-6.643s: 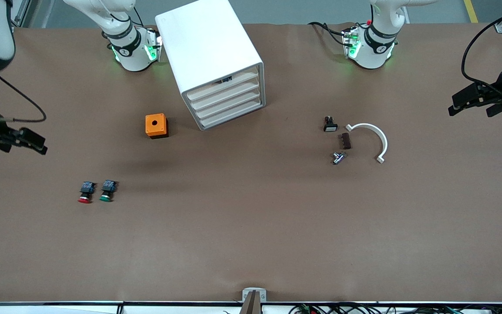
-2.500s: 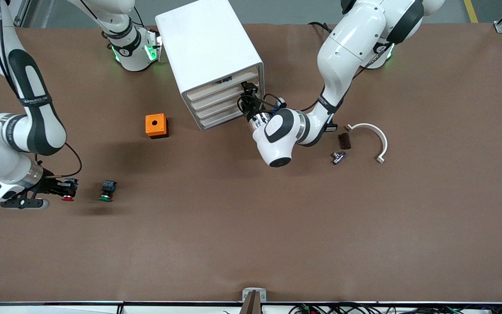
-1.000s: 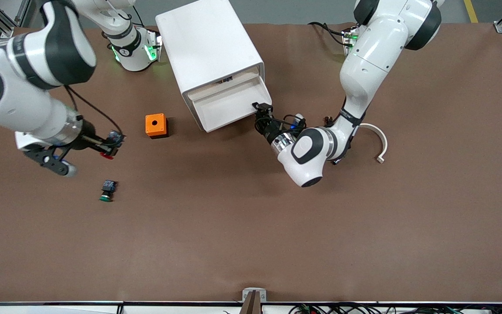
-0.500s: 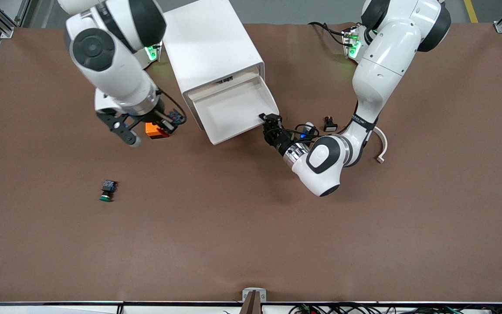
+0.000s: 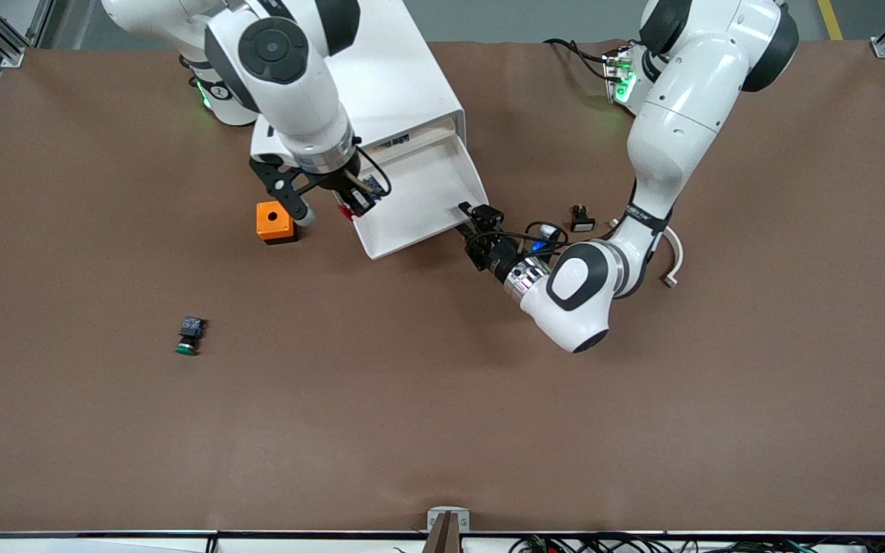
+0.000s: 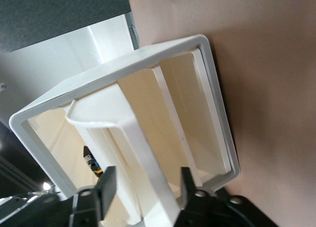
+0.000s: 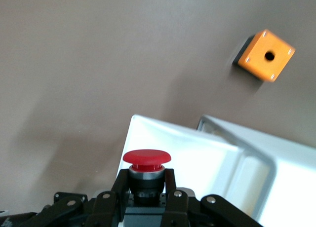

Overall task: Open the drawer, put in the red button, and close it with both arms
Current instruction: 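Lower the red button into the open drawer and open the right gripper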

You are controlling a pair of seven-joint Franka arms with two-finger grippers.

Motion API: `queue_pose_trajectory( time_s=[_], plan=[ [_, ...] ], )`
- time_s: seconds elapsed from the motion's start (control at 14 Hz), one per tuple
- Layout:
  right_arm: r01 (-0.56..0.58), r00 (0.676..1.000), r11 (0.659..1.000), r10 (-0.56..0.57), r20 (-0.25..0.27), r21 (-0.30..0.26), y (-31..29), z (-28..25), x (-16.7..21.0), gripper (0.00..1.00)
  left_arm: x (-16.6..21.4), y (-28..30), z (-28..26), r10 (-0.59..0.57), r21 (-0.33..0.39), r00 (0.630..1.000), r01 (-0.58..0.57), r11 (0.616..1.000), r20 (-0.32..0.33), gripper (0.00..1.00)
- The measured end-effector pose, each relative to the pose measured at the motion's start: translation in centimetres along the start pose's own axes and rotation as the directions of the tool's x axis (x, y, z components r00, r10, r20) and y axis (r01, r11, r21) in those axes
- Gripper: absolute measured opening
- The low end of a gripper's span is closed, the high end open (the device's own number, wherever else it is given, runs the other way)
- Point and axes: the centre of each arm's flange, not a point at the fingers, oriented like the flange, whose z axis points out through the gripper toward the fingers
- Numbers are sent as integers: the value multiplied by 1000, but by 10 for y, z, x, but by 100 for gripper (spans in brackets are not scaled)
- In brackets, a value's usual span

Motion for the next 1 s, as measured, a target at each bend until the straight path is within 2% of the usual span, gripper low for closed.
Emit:
queue_pose_trajectory(
  time_s=[0.21, 0.36, 0.5, 0.64, 0.79, 0.86, 1.0],
  plan=[
    [-46, 999, 999, 46, -1, 17, -2, 38, -34, 33, -15, -10, -14, 160, -31, 987, -159, 987, 3, 96],
    [-75, 997, 997, 76, -28, 16, -6, 68, -53, 33, -23, -18, -33, 300, -77, 953, -302, 950, -32, 100],
    [-103, 993, 994, 104, -55, 21, -11, 94, -69, 33, -24, -25, -48, 432, -104, 896, -441, 891, -104, 100],
    [-136, 989, 990, 137, -57, 27, -15, 113, -79, 33, -27, -32, -57, 532, -108, 825, -556, 824, -190, 100],
    [-165, 985, 986, 166, -55, 27, -17, 121, -79, 33, -35, -44, -71, 616, -131, 730, -670, 731, -296, 100],
    [-174, 983, 984, 176, -55, 27, -18, 123, -79, 33, -40, -52, -81, 640, -142, 673, -722, 677, -371, 100],
    [-187, 980, 982, 189, -55, 28, -18, 122, -78, 46, -50, -70, -99, 643, -155, 568, -798, 582, -514, 100]
  ],
)
